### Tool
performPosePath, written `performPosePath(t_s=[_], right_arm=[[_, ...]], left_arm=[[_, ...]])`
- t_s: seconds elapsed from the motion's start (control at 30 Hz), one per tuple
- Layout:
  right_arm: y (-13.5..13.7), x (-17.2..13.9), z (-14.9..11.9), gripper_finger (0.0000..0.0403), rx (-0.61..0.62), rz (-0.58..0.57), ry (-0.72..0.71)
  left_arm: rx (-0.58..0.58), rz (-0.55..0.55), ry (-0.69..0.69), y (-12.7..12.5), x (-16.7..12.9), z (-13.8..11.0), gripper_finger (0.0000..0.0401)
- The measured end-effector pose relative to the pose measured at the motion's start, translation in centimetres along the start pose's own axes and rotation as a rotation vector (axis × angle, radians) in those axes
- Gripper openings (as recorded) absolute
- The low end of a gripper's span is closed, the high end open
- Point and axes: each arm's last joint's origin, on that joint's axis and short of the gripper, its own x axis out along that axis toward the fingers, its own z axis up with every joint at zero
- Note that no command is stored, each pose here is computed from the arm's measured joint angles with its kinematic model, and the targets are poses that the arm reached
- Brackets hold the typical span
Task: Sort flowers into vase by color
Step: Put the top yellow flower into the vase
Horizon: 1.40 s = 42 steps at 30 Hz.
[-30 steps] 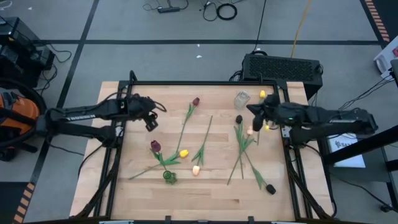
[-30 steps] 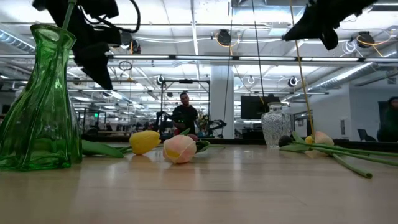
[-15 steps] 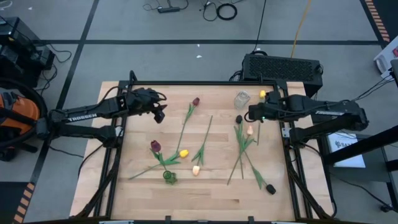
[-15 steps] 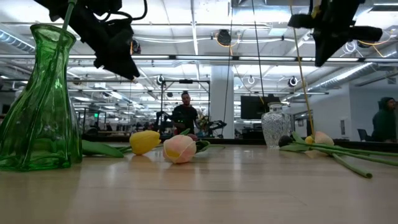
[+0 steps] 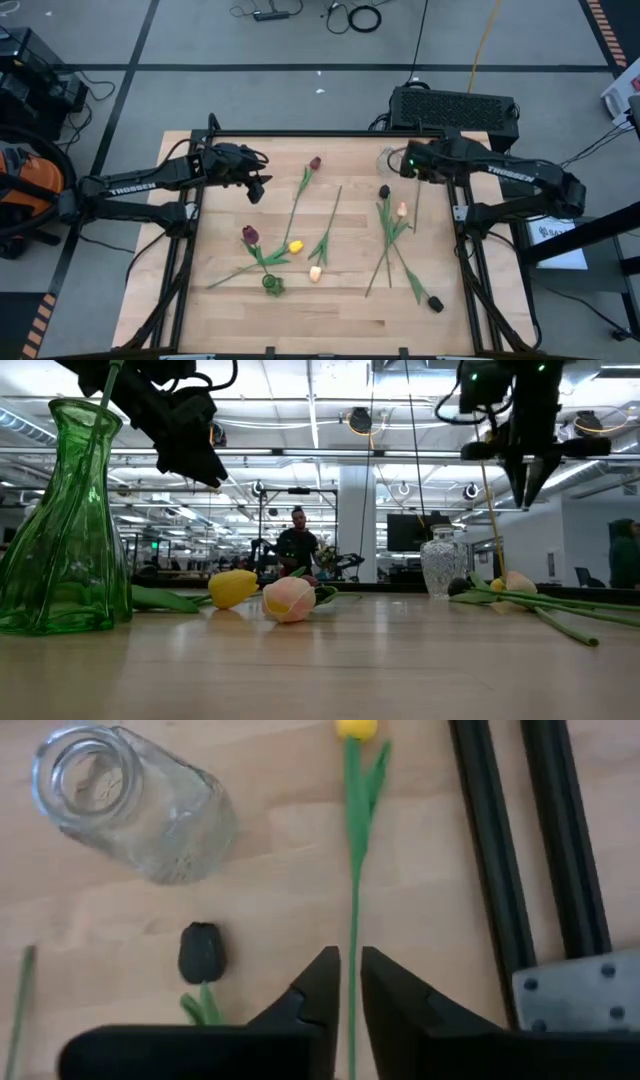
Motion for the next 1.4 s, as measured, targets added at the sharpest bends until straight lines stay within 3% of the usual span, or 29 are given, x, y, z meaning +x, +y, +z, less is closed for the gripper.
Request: performPosePath(t_s=[0.3, 0.4, 0.63, 0.8, 0.97, 1.13, 1.27, 1.4], right_arm=[[0.7, 3.8, 3.9, 0.0121, -0.207, -0.107, 0.074], [1.3, 5.4, 4.6, 0.0150, -0.246, -0.041, 0.095], [0.1, 10.3, 3.5, 0.0216, -0.219, -0.025, 0.186], [-0.4, 12.2, 2.4, 0.0235, -0.200, 0.006, 0.173], [-1.5, 13.9, 1.2, 0.0224, -0.133, 0.002, 0.199], [-2.0, 14.6, 0.7, 0.0191, -0.142, -0.004, 0.196], [-2.0, 14.9, 0.5, 0.0130, -0.154, 0.018, 0.188], [-1.9, 14.9, 0.6, 0.0039, -0.152, 0.032, 0.183]], left_arm=[[-0.002, 0.001, 0.002, 0.0, 0.0, 0.0, 0.0203], [-0.002, 0.001, 0.003, 0.0, 0.0, 0.0, 0.0203], [-0.051, 0.024, -0.002, 0.1, 0.0, 0.0, 0.0203], [-0.053, 0.028, -0.003, 0.1, 0.0, 0.0, 0.0203], [-0.055, 0.036, -0.012, 0.1, 0.0, 0.1, 0.0203], [-0.055, 0.040, -0.013, 0.1, 0.0, 0.1, 0.0203], [-0.055, 0.063, -0.018, 0.2, 0.0, 0.1, 0.0203], [-0.055, 0.063, -0.019, 0.2, 0.0, 0.1, 0.0203]])
